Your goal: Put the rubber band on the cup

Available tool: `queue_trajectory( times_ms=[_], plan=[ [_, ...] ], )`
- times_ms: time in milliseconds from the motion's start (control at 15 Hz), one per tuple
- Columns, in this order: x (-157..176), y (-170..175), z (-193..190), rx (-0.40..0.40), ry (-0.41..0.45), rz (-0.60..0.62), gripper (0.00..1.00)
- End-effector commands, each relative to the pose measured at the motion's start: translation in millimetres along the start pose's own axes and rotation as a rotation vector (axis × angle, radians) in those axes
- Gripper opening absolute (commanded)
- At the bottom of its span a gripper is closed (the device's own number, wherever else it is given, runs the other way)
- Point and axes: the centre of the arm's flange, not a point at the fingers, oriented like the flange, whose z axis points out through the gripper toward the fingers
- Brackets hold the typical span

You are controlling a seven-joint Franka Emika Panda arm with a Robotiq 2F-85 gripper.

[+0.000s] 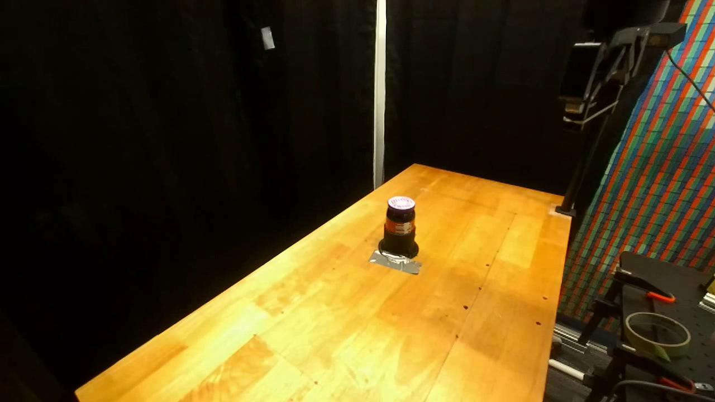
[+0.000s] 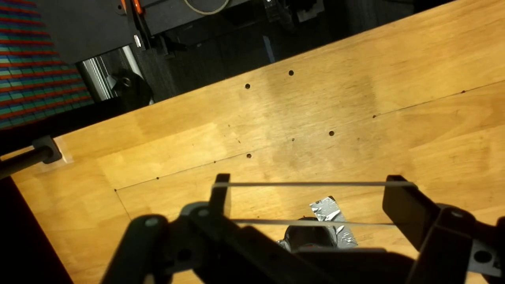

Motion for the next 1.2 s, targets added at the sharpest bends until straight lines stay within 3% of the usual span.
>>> queue_trajectory(
  times_ms=[0, 400, 867, 1133],
  plan=[
    [82, -17, -16, 0.066, -0.027, -0.109, 1.00],
    [197, -35, -6, 0.135, -0.092, -0.222, 1.00],
    [311, -65, 70, 0.111, -0.105, -0.180, 1.00],
    [349, -73, 115, 0.101, -0.122, -0.156, 1.00]
  ],
)
